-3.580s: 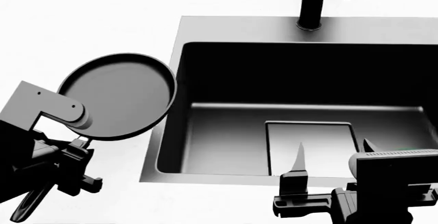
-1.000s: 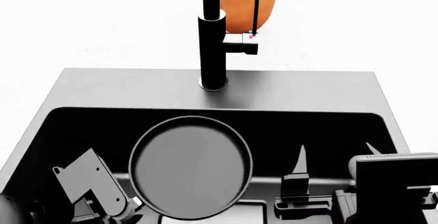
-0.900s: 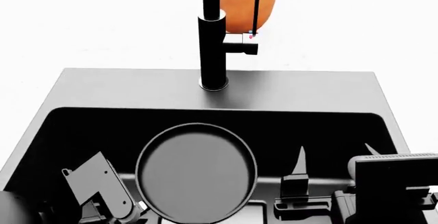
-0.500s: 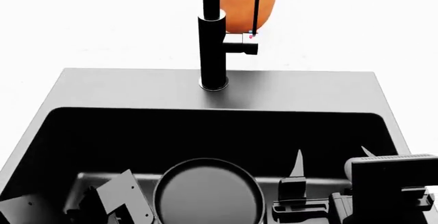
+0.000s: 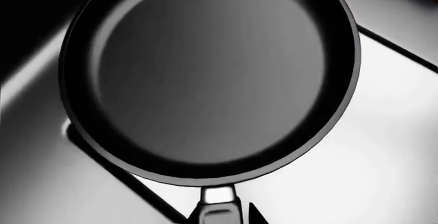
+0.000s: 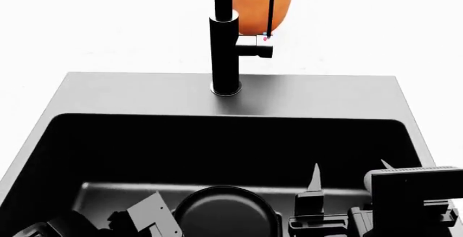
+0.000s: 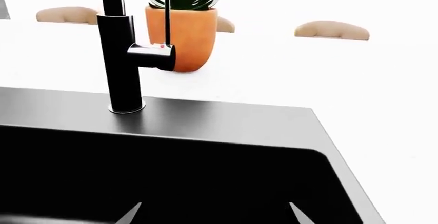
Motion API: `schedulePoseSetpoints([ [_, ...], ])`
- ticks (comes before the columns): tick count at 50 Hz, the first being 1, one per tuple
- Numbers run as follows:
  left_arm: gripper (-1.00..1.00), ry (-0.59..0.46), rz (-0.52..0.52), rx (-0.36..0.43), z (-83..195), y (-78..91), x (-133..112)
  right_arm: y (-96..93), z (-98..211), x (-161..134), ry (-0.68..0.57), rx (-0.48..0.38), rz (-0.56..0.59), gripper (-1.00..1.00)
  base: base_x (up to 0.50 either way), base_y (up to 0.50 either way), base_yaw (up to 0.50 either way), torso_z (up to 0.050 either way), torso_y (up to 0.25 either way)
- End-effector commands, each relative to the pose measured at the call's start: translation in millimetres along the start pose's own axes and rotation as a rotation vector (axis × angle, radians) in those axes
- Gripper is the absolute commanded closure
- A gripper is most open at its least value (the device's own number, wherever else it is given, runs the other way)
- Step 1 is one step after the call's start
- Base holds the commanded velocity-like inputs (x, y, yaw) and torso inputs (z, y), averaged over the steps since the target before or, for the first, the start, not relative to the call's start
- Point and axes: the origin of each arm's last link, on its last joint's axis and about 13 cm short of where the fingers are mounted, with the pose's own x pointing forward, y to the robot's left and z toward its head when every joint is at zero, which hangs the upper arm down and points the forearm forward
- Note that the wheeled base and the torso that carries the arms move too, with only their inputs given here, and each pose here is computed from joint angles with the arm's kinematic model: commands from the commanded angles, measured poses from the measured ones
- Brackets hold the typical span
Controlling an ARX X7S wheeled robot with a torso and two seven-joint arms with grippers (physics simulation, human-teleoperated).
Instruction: Pick the pan and sponge and place them into the sink. Then turn on the water.
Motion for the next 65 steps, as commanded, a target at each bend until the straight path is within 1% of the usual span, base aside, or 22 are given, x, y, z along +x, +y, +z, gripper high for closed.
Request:
schedulePoseSetpoints([
  [1,1.0,-0.012,-0.039,-0.035,-2,-5.4,12,-1.2,-3,-1,0.02,0.003,0.005,-1.0,0.0,0.0,0.0,0.0,0.0],
  [5,1.0,-0.001,-0.036,-0.05,-2,-8.1,14,-1.3,-4,-1,0.023,0.003,0.003,-1.0,0.0,0.0,0.0,0.003,0.0],
  [6,-1.0,0.003,-0.039,-0.042,-2,-9.5,15,-1.2,-4,-1,0.023,0.003,0.003,-1.0,0.0,0.0,0.0,0.0,0.0],
  [15,-1.0,0.012,-0.022,-0.043,-2,-10.7,16,-0.2,-4,-1,0.025,-0.004,0.007,-1.0,0.0,0.0,0.0,0.0,0.0],
  [19,-1.0,0.025,-0.024,-0.01,-5,-11.1,17,-0.7,-4,-1,0.027,-0.004,0.004,-1.0,0.0,0.0,0.0,0.0,0.0],
  [20,-1.0,0.042,0.004,0.022,-6,-9.9,16,-0.6,-4,-1,0.027,-0.005,0.004,-1.0,0.0,0.0,0.0,0.0,0.0],
  [22,-1.0,0.07,0.064,-0.005,-2,-7.8,12,-0.1,-4,-1,0.025,-0.007,0.005,-1.0,0.0,0.0,0.0,0.0,0.0],
  [33,-1.0,0.056,0.107,0.012,9,-29.4,-25,-0.4,-3,-2,0.023,-0.005,0.002,-1.0,0.0,0.0,0.0,0.0,0.0],
  [37,-1.0,-0.004,0.084,0.017,21,-36.7,-38,0.0,-3,-2,0.023,-0.005,0.003,-1.0,0.0,0.0,0.0,0.0,0.0],
  [38,-1.0,-0.012,0.102,0.064,23,-38.4,-42,0.0,-2,-2,0.021,-0.002,0.004,-1.0,0.0,0.0,0.0,0.0,0.0],
  [41,-1.0,-0.037,0.111,0.042,26,-37.4,-51,-1.4,-1,-1,0.015,0.019,-0.022,-1.0,0.0,0.0,0.0,0.0,0.0],
  [44,-1.0,-0.164,0.205,0.02,37,-31.0,-66,-1.2,12,3,-0.048,-0.02,-0.007,-1.0,0.0,0.0,0.0,0.0,0.0],
  [46,-1.0,-0.228,0.246,-0.01,45,-28.8,-76,-3.9,23,6,-0.097,0.018,-0.011,-1.0,0.0,0.0,0.0,0.0,0.0],
  [48,-1.0,-0.293,0.273,-0.028,51,-31.3,-86,-7.1,30,11,-0.066,0.024,-0.049,-1.0,0.0,0.0,0.0,0.0,0.0],
  [52,-1.0,-0.345,0.368,-0.076,60,-34.0,-103,-4.6,42,21,-0.065,-0.012,-0.012,-1.0,0.0,0.0,0.0,0.0,0.0],
  [53,-1.0,-0.486,0.493,-0.202,84,-31.4,-118,3.8,54,50,-0.047,0.027,0.132,-1.0,0.0,0.0,0.0,0.0,0.0],
  [54,-1.0,-0.56,0.545,-0.314,85,-21.0,-130,-6.1,82,66,-0.104,0.025,0.12,-1.0,0.0,0.0,0.0,0.0,0.0],
  [55,-1.0,-0.59,0.548,-0.327,86,-19.1,-133,-5.0,84,70,-0.111,0.059,0.146,-1.0,0.0,0.0,0.0,0.0,0.0],
  [57,-1.0,-0.571,0.603,-0.285,87,-18.5,-133,-3.9,86,74,-0.097,0.04,0.157,-1.0,0.0,0.0,0.0,0.0,0.0],
  [59,-1.0,-0.565,0.568,-0.287,87,-22.0,-130,-4.7,88,77,-0.089,0.031,0.159,-1.0,0.0,0.0,0.0,0.0,0.0],
  [60,-1.0,-0.577,0.576,-0.252,87,-22.2,-130,-4.6,89,78,-0.081,0.016,0.162,-1.0,0.0,0.0,0.0,0.0,0.0],
  [65,-1.0,-0.598,0.64,-0.263,93,-15.3,-138,-1.7,96,90,-0.076,0.037,0.186,-1.0,0.0,0.0,0.0,0.0,0.0],
])
